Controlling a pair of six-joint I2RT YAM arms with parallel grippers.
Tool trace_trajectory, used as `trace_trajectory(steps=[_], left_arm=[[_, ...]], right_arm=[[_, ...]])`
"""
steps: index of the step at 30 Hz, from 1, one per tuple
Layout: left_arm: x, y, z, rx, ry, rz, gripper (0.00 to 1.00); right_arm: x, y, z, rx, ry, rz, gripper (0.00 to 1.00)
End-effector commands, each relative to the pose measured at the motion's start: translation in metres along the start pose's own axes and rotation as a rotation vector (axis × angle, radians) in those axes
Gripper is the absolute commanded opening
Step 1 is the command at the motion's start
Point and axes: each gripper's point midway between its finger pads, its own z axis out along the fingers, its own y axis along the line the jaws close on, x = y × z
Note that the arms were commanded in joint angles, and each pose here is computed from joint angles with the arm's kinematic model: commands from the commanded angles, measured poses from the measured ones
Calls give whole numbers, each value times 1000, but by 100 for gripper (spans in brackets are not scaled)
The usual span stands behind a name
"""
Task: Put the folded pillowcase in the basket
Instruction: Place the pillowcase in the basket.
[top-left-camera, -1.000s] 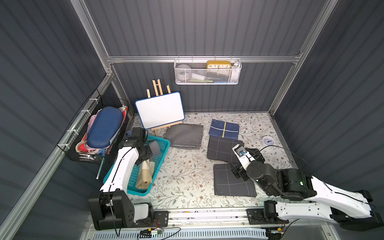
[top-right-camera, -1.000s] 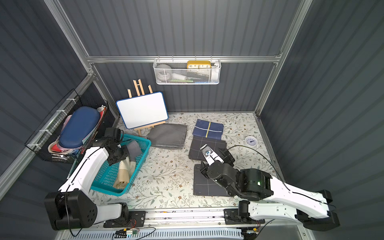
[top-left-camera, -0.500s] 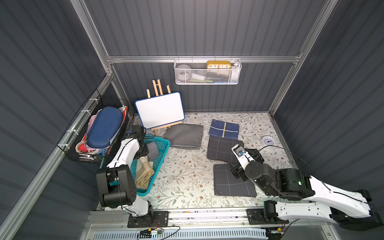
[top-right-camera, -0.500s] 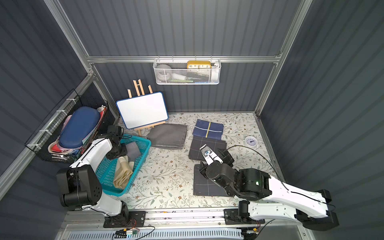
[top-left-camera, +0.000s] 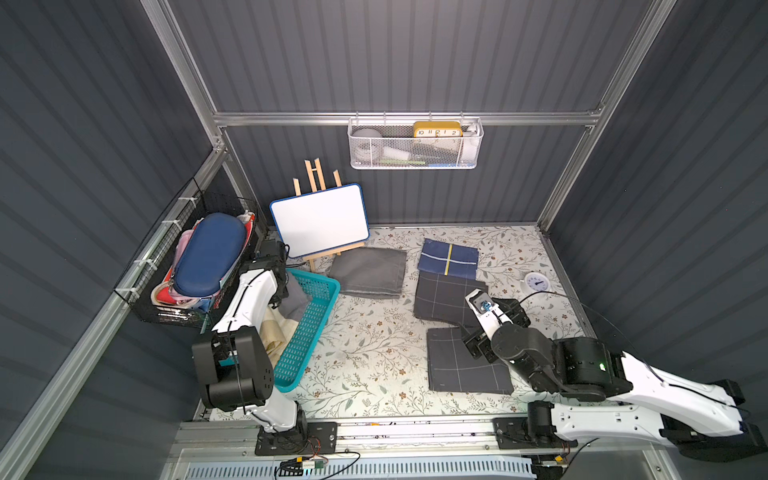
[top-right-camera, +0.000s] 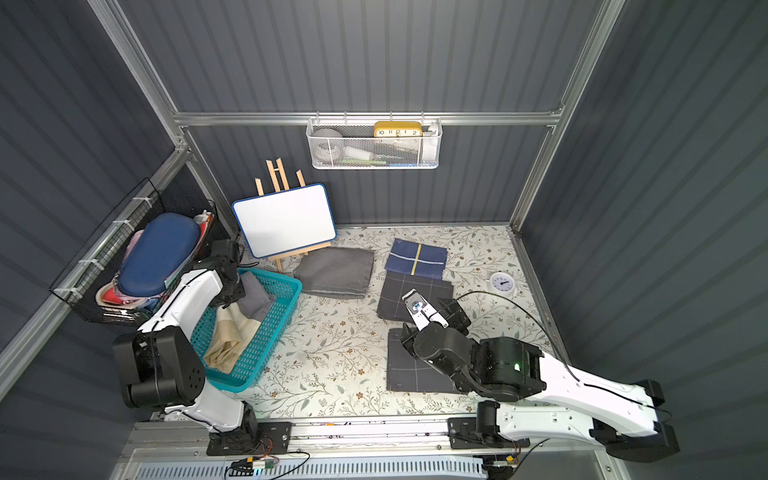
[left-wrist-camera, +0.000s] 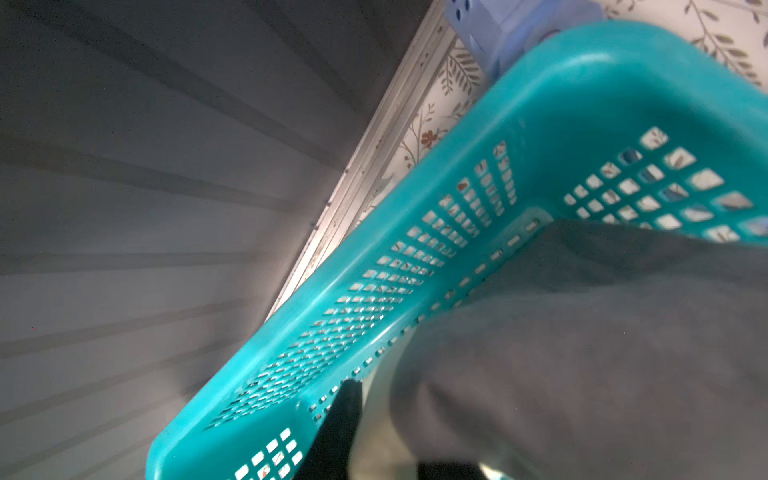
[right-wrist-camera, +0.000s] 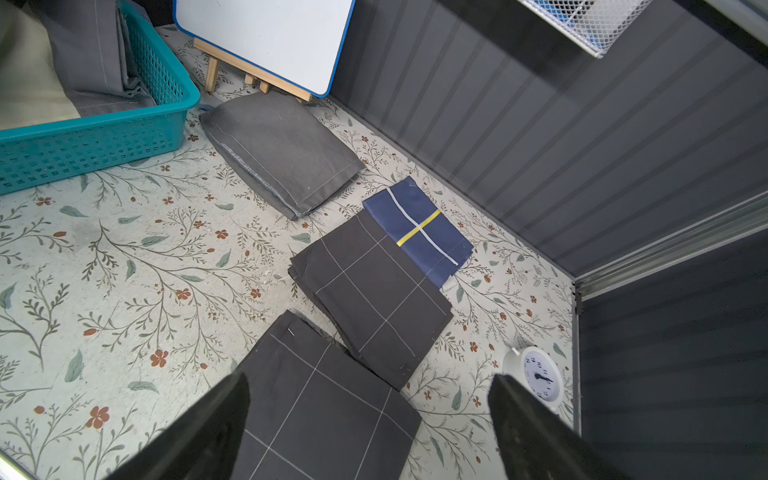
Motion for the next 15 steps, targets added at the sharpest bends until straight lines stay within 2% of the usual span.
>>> trace_trajectory(steps=[1,5,6,9,12,15], left_arm=[[2,1,17,-58,45,17,41],[-1,9,14,-101,44,-9,64],[-15,13,4,-100,3,-38,65],[-23,25,-9,-122,-53,-66,61],[-25,34,-17,-148,-79,-97,51],[-27,27,-17,-93,-85,-92,46]], right_arm=[[-1,-7,-5,7,-3,26,95],[2,-7,-8,-18,-4,44,95],[2,-7,-8,-20,-4,48,95],[3,-4,-8,-31,1,51,96],[3,-1,-7,-39,7,49,96],[3,-1,-7,-41,9,50,96]])
